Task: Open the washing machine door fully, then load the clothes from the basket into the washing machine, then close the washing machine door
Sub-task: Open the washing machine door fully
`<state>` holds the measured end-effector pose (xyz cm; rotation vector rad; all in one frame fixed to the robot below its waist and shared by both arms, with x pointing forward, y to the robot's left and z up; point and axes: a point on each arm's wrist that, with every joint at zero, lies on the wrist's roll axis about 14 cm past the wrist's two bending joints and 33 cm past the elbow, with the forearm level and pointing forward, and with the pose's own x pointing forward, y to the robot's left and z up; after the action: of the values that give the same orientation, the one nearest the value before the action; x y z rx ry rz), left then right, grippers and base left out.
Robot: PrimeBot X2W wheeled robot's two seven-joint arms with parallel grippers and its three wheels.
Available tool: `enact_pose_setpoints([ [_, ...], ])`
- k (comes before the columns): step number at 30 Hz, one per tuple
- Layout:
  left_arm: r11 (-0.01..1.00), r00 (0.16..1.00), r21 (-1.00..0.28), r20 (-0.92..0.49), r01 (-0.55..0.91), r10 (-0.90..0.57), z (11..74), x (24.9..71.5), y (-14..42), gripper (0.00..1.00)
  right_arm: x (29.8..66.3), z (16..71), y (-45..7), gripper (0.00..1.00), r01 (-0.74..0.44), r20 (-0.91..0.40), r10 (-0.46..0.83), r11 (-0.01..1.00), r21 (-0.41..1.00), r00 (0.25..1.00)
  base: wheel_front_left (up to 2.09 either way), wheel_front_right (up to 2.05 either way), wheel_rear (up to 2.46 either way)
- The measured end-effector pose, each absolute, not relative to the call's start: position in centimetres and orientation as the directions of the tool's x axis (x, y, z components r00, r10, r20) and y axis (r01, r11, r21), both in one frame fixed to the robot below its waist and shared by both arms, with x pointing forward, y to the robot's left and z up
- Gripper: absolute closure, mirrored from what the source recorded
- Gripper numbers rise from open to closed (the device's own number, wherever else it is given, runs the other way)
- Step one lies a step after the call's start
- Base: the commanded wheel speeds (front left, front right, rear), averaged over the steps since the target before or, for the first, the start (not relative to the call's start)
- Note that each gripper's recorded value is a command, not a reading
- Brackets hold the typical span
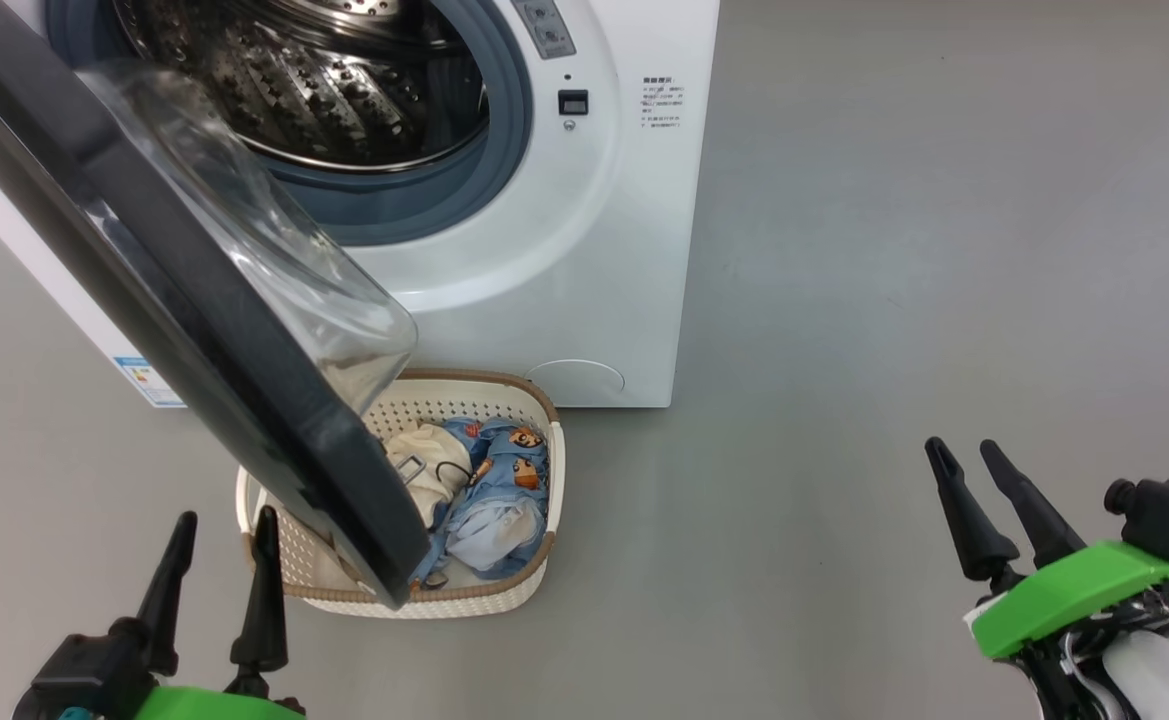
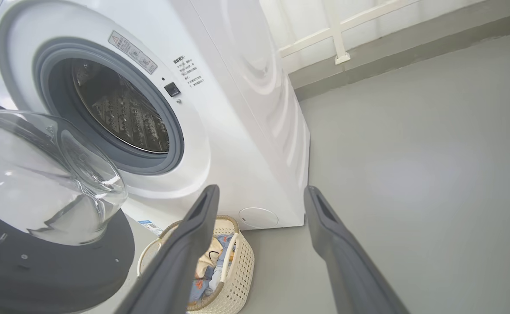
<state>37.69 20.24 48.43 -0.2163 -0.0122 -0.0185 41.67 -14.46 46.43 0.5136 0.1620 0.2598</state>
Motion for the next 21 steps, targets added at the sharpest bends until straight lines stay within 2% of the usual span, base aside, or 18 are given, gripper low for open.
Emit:
enact_pose_setpoints([
  [10, 0.977, 1.0, -0.214, 0.02, 0.018, -0.014, 48.6, 37.6, 20.3, 0.0, 40.7, 47.7, -14.7, 0.0, -0.243, -0.026, 0.265, 0.914, 0.323, 0.964, 0.0, 0.0, 0.0],
  [21, 0.977, 1.0, -0.211, 0.017, 0.017, -0.013, 48.5, 37.6, 20.2, 0.0, 40.4, 48.6, -15.9, 0.0, -0.2, 0.016, 0.201, 0.958, 0.205, 0.979, 0.0, 0.0, 0.0],
])
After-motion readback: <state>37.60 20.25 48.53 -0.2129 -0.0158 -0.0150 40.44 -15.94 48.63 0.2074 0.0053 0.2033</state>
